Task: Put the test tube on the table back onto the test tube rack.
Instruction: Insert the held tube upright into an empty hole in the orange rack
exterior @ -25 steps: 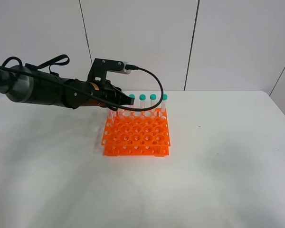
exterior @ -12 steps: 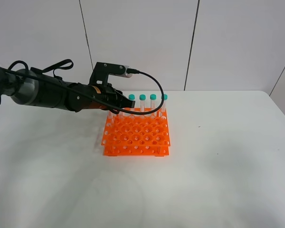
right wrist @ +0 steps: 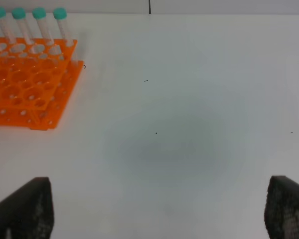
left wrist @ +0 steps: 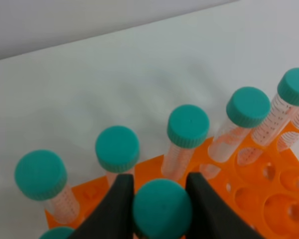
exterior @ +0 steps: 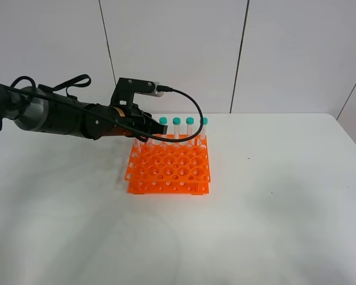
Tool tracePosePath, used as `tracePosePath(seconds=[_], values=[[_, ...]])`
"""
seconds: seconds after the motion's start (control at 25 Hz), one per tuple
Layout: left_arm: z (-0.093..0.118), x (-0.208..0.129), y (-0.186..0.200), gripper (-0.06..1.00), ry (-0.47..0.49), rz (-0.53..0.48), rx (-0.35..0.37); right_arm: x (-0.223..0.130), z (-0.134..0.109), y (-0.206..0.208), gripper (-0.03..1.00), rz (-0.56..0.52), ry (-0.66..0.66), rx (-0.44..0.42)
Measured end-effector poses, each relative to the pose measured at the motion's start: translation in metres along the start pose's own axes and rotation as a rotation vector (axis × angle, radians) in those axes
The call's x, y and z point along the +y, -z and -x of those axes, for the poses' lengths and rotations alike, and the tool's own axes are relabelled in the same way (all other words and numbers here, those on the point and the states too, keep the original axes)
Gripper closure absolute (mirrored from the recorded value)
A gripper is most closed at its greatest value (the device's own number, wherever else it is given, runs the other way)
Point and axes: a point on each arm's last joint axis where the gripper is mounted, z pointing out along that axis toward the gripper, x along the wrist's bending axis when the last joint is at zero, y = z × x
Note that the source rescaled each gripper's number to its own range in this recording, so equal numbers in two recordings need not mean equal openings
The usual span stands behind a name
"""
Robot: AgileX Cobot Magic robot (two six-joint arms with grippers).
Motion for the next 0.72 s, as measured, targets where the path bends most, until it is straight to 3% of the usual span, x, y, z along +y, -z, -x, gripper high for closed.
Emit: tracePosePath(seconds=[0.72], values=[[-0.0004,-0.0017,-0.0008,0.94,0.003,-0.01,0.0,0.0,0.0,0.0,0.04,0.0,0.0,0.0]])
